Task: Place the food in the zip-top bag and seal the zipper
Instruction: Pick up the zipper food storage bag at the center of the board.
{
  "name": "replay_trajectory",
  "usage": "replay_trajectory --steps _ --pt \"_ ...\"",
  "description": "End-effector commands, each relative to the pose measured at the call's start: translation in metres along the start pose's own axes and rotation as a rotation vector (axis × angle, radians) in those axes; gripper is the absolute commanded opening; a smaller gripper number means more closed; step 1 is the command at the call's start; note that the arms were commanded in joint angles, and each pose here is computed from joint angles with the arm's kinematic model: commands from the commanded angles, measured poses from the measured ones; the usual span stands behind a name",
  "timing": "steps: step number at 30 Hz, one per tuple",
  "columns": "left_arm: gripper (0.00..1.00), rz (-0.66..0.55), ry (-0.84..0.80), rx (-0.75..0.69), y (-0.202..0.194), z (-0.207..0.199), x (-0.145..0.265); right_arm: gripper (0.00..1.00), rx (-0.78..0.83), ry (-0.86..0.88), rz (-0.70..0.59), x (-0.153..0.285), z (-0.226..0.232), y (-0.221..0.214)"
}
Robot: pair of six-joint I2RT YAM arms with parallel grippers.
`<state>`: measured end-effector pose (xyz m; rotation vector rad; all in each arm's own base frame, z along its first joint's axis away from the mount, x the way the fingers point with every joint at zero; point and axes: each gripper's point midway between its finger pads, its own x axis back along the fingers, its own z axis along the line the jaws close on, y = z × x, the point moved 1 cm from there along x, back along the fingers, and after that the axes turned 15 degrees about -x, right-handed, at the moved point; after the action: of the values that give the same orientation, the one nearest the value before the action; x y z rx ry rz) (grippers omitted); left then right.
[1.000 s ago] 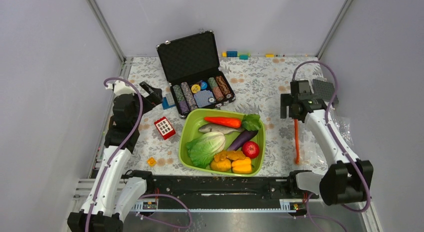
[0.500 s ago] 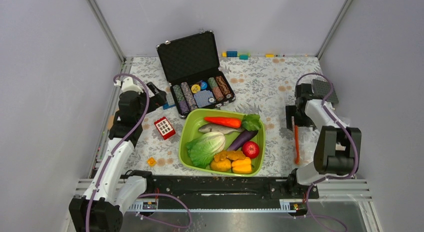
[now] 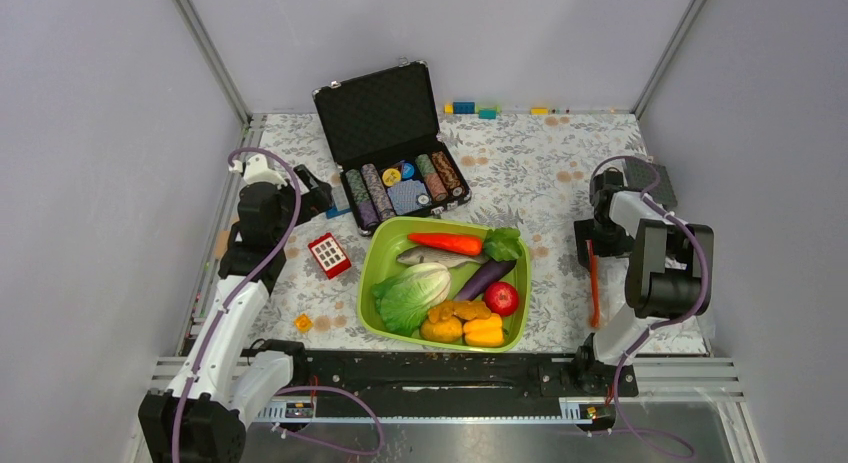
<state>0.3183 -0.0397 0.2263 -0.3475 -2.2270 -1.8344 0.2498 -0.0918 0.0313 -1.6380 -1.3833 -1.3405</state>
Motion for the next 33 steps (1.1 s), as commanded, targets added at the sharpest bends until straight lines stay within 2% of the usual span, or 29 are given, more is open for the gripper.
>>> replay_trajectory --steps 1,7,15,20,23,25,27,33 --pt "0.99 -0.057 0.017 -0.008 0.013 0.004 -0.004 0.96 0.013 0.064 -0.016 -0.001 0.004 0.014" --pt "0.99 -0.043 0.033 -0.002 0.011 0.009 -0.007 0.75 0.008 0.197 0.008 -0.002 0.013 0.021" --pt "0.99 -0.046 0.062 -0.002 0.010 0.015 -0.007 0.62 0.008 0.304 0.052 0.000 0.016 0.032" --pt "0.99 -0.044 0.080 -0.002 0.010 0.018 -0.007 0.49 0.020 0.311 0.048 0.000 0.016 0.033" --pt "0.99 -0.044 0.081 -0.001 0.009 0.018 -0.007 0.28 0.015 0.310 0.047 0.000 0.016 0.034" --pt "0.99 -0.045 0.081 -0.001 0.010 0.018 -0.007 0.11 0.007 0.306 0.051 0.000 0.016 0.034" --pt "0.99 -0.045 0.082 -0.001 0.010 0.018 -0.007 0.00 -0.004 0.301 0.050 0.000 0.016 0.035" --pt "0.99 -0.056 0.054 0.001 0.013 0.013 -0.004 0.00 -0.079 0.239 0.030 0.004 0.007 0.039"
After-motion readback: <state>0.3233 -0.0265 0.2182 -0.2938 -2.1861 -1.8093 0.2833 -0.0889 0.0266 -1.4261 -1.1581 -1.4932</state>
